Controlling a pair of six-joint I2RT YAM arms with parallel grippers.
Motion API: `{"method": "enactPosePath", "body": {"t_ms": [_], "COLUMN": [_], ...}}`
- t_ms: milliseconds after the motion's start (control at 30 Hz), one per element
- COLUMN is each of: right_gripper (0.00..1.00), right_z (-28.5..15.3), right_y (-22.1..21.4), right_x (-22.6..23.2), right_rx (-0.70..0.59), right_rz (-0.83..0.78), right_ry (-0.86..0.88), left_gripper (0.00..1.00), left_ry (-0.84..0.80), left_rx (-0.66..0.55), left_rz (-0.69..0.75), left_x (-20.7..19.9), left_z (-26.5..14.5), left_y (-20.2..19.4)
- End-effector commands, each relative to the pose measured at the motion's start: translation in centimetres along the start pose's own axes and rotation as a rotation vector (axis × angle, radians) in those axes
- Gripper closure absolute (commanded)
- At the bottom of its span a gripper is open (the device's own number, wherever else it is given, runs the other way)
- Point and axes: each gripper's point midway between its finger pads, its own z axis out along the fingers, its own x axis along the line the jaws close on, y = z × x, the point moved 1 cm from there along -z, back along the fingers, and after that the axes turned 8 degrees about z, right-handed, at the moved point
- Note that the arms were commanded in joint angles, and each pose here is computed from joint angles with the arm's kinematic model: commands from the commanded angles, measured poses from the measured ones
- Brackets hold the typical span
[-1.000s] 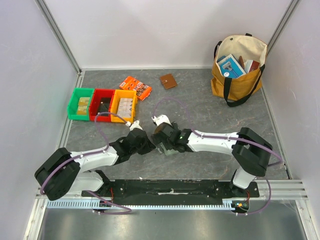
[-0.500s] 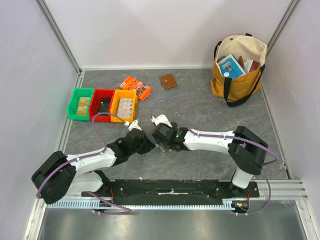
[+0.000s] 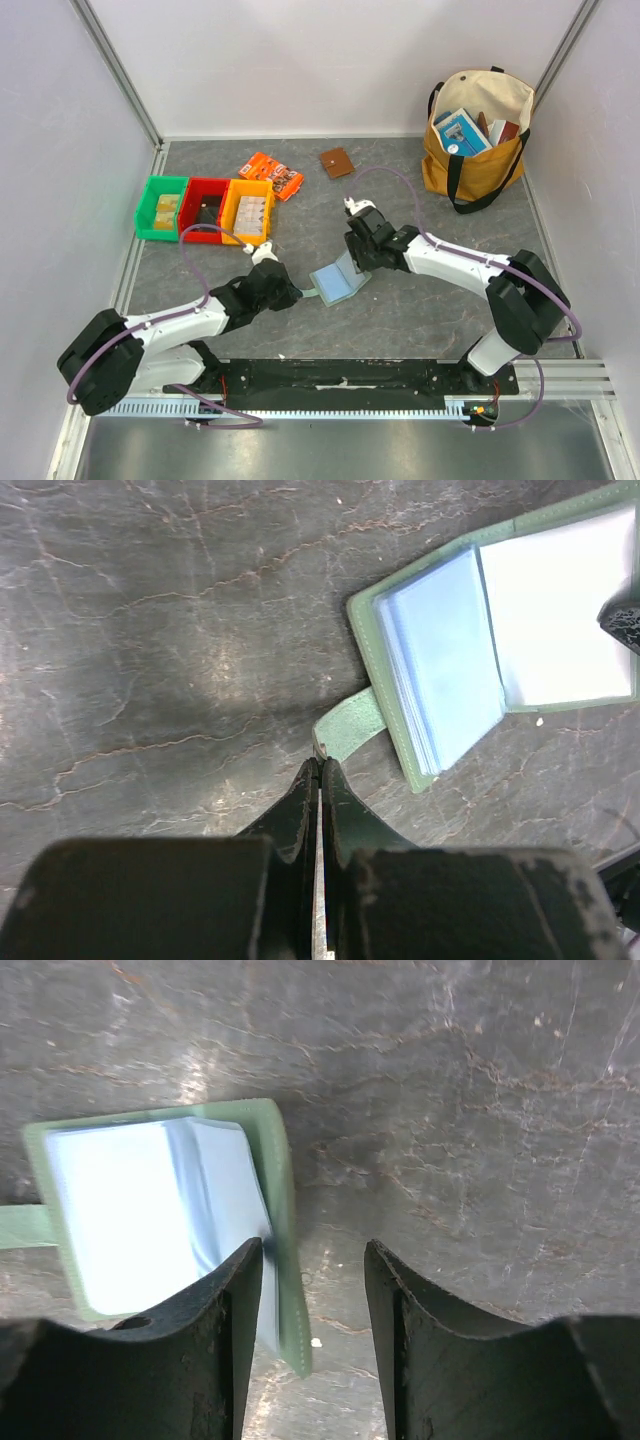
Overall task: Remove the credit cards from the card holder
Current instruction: Open the card holder at the center of the board.
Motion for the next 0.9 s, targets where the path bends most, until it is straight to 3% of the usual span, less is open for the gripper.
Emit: {"method": "enactPosePath", "body": {"t_ms": [0,200,433,567,667,767,867], "right_gripper": [0.49,0.52,0.71,0.76,0.74,0.68,0.55], "right_z": [0.2,1.0,2.6,2.8,2.6,1.1,-1.7], "right_y": [-0.9,-2.2,-4.0,-4.7,-4.6,-2.5,0.7], "right_x": [-0.2,0.0,-1.2,-0.5,-0.5,-0.7,0.1], "right_rx": [0.043,0.076,0.111,0.131,0.124,0.059,-0.037], "right_rz": [0.036,0.116,0.146,0.162,0.171,0.176,0.171], "right_ry": [0.108,0.222,0.184,0.227,0.229,0.217,0.252], "left_gripper": [0.98,0.98,0.98,0.93,0.88,0.9,0.94], "left_ry": [0.043,0.076,0.093,0.108,0.099,0.064,0.049], "left_rx": [-0.052,-0.042,-0.055,-0.055,-0.054,-0.063,-0.052], "left_rz": [0.051,0.06,0.061,0.083,0.094,0.093,0.09], "left_x": [0.4,1.5,2.2,1.9,1.2,0.3,0.1], "left_z": [-0.4,0.0,-0.1,-0.3,-0.9,-1.3,-1.4], "left_y": [1.8,2.5,4.3,5.1,5.7,6.3,6.1]}}
